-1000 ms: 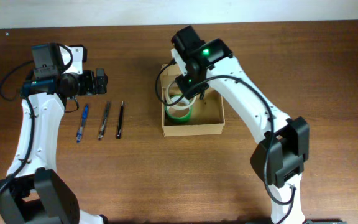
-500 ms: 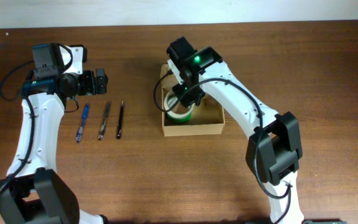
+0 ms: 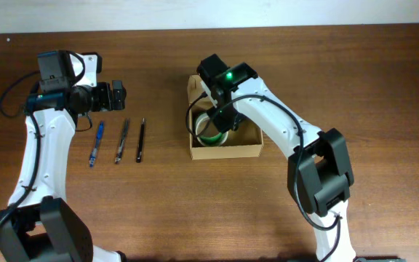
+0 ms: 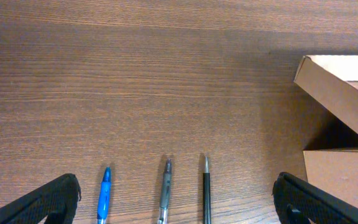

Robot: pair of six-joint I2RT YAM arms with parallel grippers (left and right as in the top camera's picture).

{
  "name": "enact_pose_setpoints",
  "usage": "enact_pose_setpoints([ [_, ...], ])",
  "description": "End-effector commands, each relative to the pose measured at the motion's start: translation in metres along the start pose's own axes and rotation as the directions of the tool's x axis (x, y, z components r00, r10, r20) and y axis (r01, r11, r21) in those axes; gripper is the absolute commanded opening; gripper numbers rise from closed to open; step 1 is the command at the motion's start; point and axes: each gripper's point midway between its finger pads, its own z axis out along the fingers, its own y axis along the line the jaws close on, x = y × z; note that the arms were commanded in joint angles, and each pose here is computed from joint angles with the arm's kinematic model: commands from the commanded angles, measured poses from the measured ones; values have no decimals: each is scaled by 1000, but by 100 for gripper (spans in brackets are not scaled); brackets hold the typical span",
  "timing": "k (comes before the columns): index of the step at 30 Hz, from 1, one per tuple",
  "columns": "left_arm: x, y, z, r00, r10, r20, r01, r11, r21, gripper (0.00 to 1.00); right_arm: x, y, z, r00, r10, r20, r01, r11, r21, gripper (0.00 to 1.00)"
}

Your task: Pack container

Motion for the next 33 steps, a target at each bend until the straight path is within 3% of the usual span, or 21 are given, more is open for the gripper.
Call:
enact_pose_setpoints([
  [1, -7, 0, -2, 1000, 17, 16, -18, 1000, 7, 99, -22, -19, -70, 986, 5, 166, -21, 995, 95, 50],
  [8, -7, 0, -2, 1000, 17, 16, -18, 1000, 7, 99, 3, -69, -193, 914, 63, 402, -156, 966, 205, 61],
  [12, -7, 0, -2, 1000, 17, 16, -18, 1000, 7, 99, 54, -127, -246, 841, 239, 486, -372, 907, 199, 61],
  [15, -7, 0, -2, 1000, 17, 16, -18, 1000, 7, 99, 113, -181, -257, 751, 449, 484, -581, 797, 163, 61],
  [22, -7, 0, -2, 1000, 17, 16, -18, 1000, 7, 99, 198, -224, -203, 649, 710, 272, -754, 649, 106, 62],
  [29, -7, 0, -2, 1000, 17, 16, -18, 1000, 7, 99, 225, -193, -106, 731, 682, 25, -681, 727, 88, 60],
  [33, -7, 0, -2, 1000, 17, 16, -18, 1000, 7, 99, 235, -177, -71, 750, 660, -37, -658, 751, 55, 60],
])
